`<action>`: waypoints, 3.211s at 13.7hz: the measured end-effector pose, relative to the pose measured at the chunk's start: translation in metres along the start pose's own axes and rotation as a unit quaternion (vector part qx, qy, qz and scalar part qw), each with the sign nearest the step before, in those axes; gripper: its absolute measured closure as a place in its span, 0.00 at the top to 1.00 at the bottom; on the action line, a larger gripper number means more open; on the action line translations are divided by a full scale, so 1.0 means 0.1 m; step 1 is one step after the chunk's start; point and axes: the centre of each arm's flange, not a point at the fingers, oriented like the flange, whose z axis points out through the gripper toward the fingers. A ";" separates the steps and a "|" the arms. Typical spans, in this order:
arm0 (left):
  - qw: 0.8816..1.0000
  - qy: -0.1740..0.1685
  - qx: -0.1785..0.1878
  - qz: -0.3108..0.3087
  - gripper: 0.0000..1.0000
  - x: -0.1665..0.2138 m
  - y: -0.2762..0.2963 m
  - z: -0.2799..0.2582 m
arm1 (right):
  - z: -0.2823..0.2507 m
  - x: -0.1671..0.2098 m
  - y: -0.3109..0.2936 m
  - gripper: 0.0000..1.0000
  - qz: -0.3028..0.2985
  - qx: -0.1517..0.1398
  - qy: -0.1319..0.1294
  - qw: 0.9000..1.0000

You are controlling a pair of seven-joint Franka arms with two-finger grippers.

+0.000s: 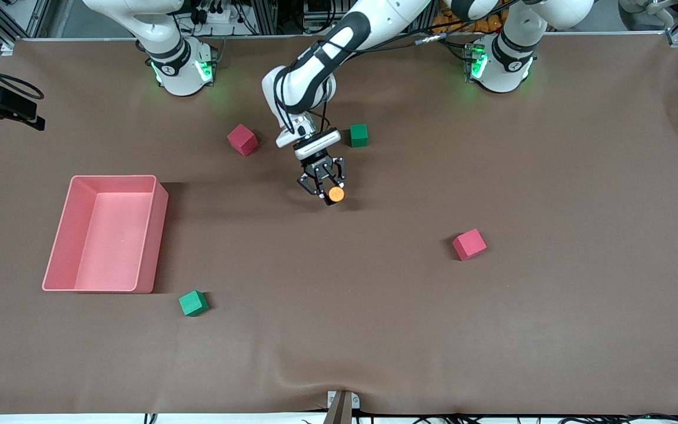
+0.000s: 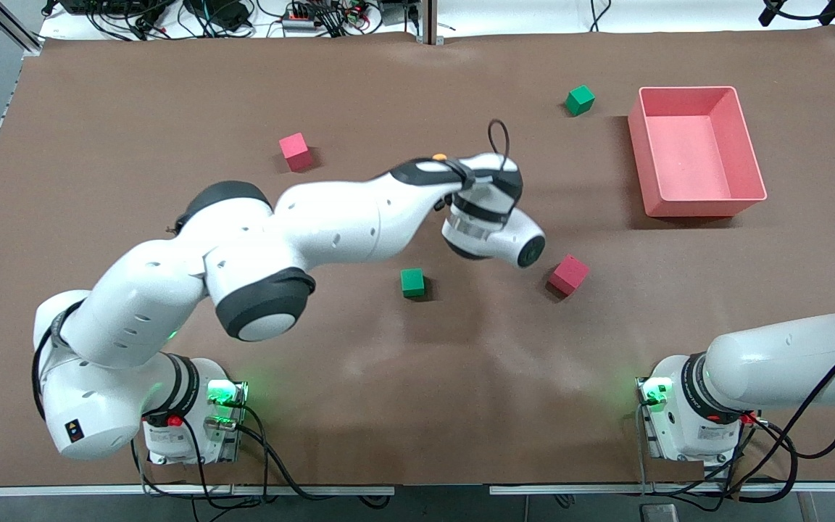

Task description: Place and upright button with both arms

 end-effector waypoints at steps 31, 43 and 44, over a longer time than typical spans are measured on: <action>0.998 0.058 -0.019 0.032 1.00 -0.55 -0.26 0.46 | -0.12 -0.02 -0.05 1.00 -0.005 -0.001 0.013 1.000; 0.993 -0.024 0.033 0.112 1.00 0.05 -0.05 -0.58 | -0.11 -0.01 -0.12 1.00 -0.011 -0.002 0.012 1.000; 0.990 -0.049 0.038 0.125 1.00 0.27 0.02 -0.74 | -0.11 -0.01 -0.12 1.00 -0.011 -0.002 0.012 1.000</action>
